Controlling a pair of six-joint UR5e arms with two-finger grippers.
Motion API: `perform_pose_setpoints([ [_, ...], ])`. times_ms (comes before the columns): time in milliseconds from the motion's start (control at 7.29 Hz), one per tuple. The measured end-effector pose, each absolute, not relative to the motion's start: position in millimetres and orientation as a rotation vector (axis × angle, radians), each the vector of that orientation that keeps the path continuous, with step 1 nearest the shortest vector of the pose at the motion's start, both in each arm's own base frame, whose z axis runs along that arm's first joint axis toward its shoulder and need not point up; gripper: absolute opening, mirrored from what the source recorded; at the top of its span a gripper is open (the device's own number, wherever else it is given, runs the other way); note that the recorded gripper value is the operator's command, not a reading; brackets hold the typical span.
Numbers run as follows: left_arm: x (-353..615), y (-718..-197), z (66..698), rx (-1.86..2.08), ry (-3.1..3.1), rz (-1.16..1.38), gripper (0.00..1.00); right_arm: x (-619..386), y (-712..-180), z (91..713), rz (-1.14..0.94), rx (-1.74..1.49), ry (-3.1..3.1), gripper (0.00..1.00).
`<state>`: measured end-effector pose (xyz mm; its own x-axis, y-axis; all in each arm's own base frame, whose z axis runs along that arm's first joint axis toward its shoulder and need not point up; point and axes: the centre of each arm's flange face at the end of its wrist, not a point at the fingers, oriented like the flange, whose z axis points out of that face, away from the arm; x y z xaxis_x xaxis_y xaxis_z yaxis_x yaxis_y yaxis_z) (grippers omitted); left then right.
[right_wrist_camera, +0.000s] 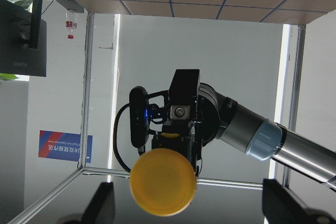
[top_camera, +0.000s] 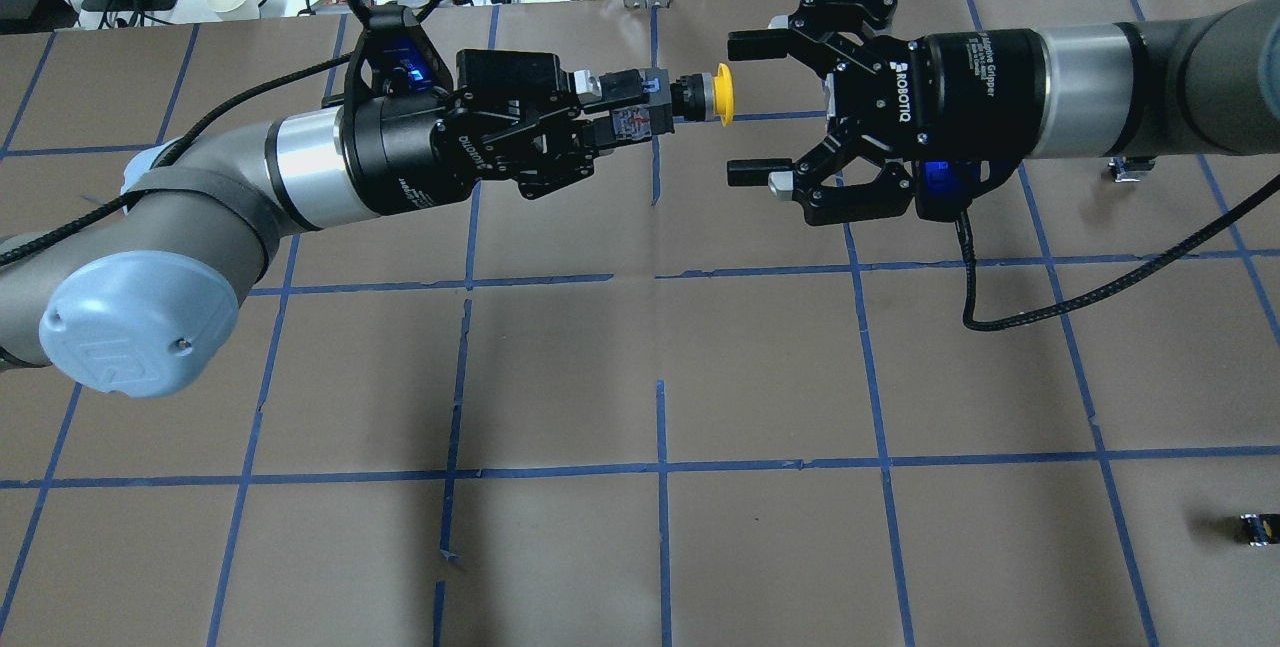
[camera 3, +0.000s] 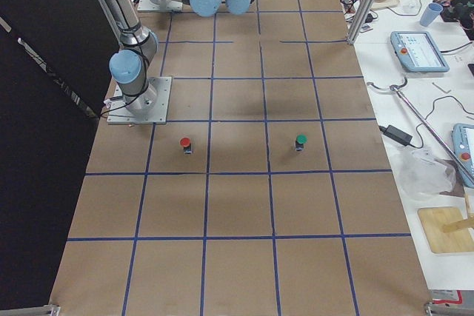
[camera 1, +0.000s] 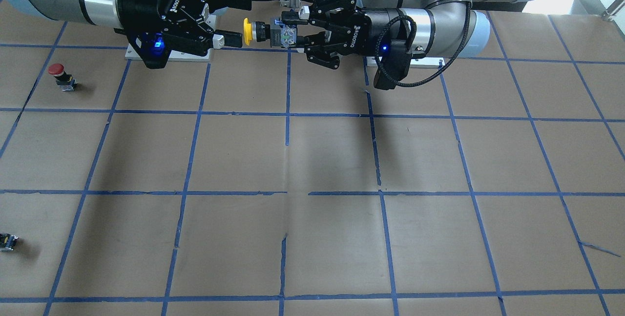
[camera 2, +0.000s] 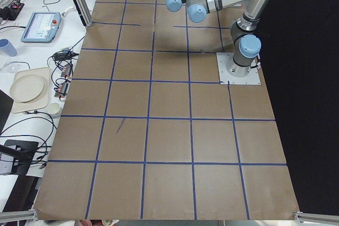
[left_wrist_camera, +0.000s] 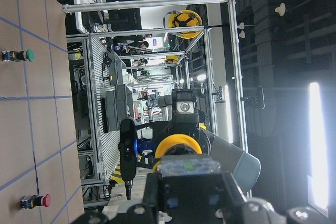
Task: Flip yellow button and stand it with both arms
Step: 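Close the right gripper on the yellow button's base beside the left gripper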
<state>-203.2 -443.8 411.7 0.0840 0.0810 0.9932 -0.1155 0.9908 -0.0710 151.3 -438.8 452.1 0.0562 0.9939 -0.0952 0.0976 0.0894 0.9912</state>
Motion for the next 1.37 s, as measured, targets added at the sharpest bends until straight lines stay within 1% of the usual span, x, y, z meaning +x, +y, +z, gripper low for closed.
perform_pose_setpoints([
  [686,-203.2,-443.7,412.1,0.025,-1.480,0.149,0.03,159.6,-438.8,448.0,1.070,1.231,1.285,1.00],
  [824,-203.2,-443.6,412.2,0.025,-1.480,0.150,0.03,164.1,-437.9,447.3,1.077,1.225,1.293,0.95],
  [961,-203.2,-443.7,412.1,0.025,-1.480,0.149,0.03,166.0,-437.7,446.7,1.082,1.224,1.296,0.77],
  [1098,-203.2,-443.7,412.1,0.025,-1.480,0.149,0.03,166.3,-437.7,446.6,1.083,1.223,1.297,0.48],
  [1235,-203.2,-443.5,412.2,0.025,-1.480,0.149,0.03,166.0,-438.3,446.4,1.082,1.223,1.297,0.28],
  [1373,-203.3,-443.3,412.2,0.024,-1.482,0.149,0.03,164.5,-439.1,446.3,1.079,1.224,1.295,0.15],
])
